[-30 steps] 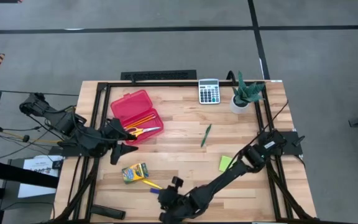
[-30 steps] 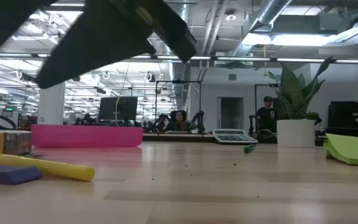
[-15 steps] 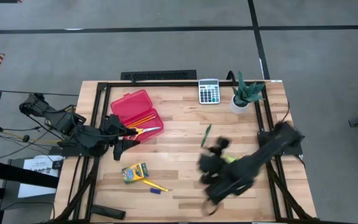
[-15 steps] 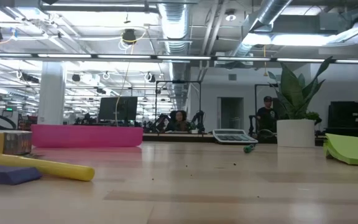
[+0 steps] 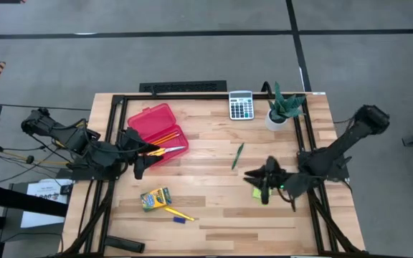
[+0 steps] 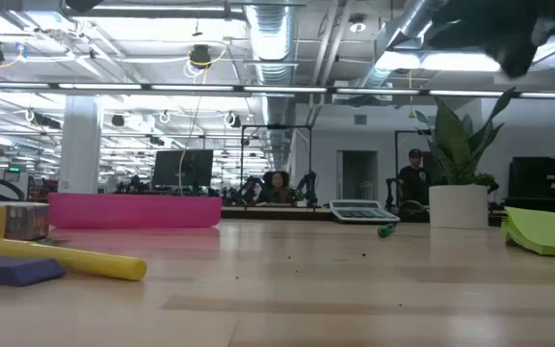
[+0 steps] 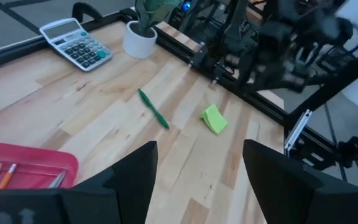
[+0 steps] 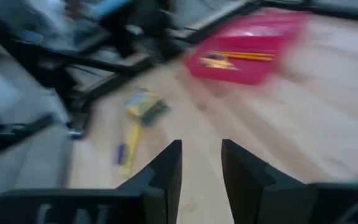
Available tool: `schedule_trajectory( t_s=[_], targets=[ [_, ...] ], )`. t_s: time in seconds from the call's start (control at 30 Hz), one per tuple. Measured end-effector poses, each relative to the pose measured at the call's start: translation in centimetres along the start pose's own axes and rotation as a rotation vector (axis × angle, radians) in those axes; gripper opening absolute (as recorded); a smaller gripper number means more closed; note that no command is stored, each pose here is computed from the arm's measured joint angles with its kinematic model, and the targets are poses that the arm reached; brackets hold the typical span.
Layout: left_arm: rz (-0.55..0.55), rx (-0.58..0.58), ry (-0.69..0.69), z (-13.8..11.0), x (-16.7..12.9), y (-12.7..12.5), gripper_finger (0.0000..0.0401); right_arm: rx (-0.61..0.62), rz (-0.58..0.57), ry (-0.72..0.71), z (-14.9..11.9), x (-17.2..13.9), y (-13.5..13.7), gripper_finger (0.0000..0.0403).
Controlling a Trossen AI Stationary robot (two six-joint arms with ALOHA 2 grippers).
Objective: Pack school essentials
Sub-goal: Put the yellow pen into the red supply box
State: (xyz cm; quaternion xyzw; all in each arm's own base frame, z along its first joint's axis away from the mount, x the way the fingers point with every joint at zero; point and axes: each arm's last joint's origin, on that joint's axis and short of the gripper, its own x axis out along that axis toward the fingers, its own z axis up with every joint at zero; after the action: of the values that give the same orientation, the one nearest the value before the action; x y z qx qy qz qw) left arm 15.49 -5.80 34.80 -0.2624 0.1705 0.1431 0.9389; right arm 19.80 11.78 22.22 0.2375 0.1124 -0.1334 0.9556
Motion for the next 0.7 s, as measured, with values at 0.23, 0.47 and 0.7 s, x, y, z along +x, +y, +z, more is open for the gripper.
schedule_trajectory(
  t_s=[0.23, 0.47, 0.7],
  targets=[
    [0.003, -0.014, 0.005, 0.0, 0.0, 0.0, 0.0231, -0.128, -0.034, 0.021, -4.2, 5.6, 1.0, 0.0165],
    [0.017, -0.001, 0.018, -0.2, 0.0, 0.2, 0.0231, -0.17, -0.015, 0.089, -6.2, 11.8, 4.7, 0.0226],
    [0.015, 0.007, 0.023, -0.2, 0.0, 0.2, 0.0231, -0.278, 0.039, 0.102, -7.9, 16.4, 8.6, 0.0248]
  ],
)
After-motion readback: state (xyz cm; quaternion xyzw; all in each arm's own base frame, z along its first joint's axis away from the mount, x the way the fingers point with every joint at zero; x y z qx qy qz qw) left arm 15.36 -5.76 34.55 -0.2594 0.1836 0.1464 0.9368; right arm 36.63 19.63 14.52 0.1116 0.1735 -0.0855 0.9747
